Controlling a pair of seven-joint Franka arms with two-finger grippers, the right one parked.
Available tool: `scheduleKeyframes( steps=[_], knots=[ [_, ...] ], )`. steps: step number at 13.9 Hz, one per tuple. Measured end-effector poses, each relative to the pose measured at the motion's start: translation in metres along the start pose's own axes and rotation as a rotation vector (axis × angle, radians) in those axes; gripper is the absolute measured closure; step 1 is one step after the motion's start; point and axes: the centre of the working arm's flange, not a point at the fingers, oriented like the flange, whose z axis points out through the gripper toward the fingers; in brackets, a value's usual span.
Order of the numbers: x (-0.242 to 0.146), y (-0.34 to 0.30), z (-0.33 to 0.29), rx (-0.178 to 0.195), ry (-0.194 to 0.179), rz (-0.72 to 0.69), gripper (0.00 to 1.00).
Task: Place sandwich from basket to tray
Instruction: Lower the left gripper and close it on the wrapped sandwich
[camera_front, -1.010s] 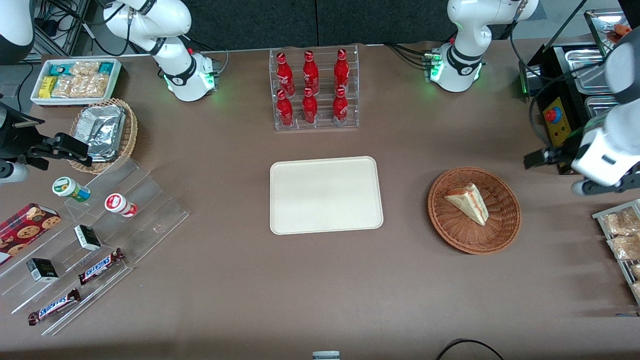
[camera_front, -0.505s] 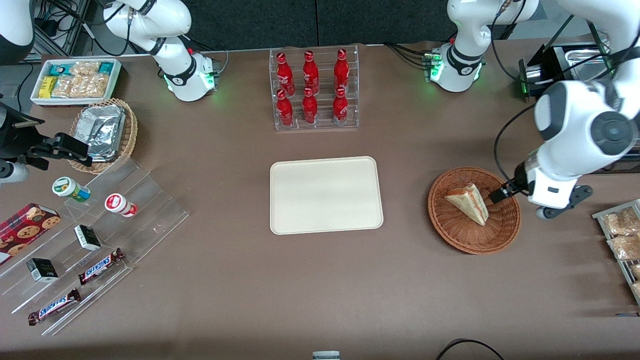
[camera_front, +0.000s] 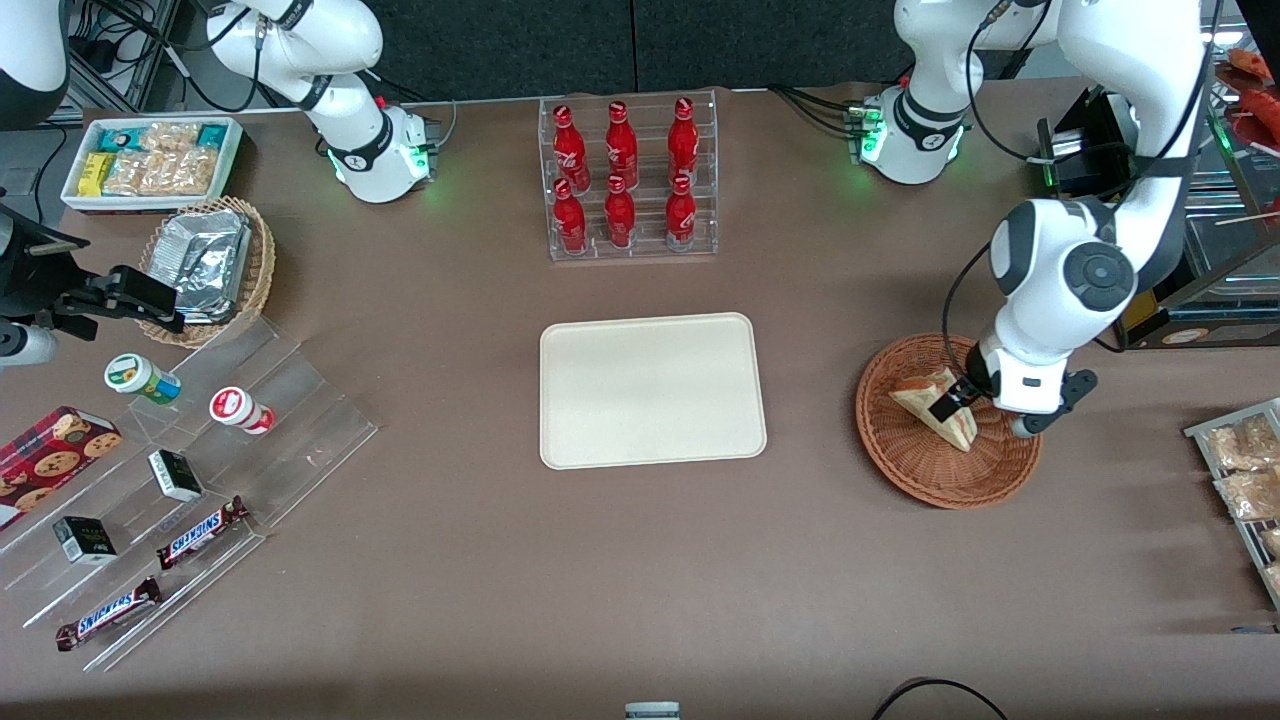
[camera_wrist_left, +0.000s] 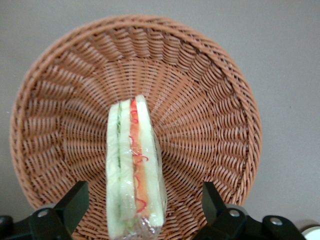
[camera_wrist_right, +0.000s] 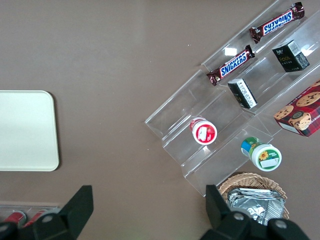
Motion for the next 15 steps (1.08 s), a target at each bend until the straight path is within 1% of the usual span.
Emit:
scheduleKeyframes(
  steps=[6, 8, 9, 10, 12, 14, 15],
  knots=[
    [-0.010, 0.000, 0.026, 0.013, -0.018, 0.006, 0.00],
    [-0.012, -0.002, 0.034, 0.017, -0.023, 0.005, 0.04],
    [-0.013, -0.003, 0.039, 0.021, -0.026, 0.004, 0.13],
    [-0.013, -0.004, 0.042, 0.024, -0.030, 0.003, 0.26],
    [-0.013, -0.005, 0.043, 0.026, -0.031, -0.003, 0.47],
    [-0.012, -0.005, 0.039, 0.023, -0.028, -0.007, 0.59],
    [-0.011, -0.004, 0.034, 0.022, -0.026, -0.007, 0.62]
  ],
)
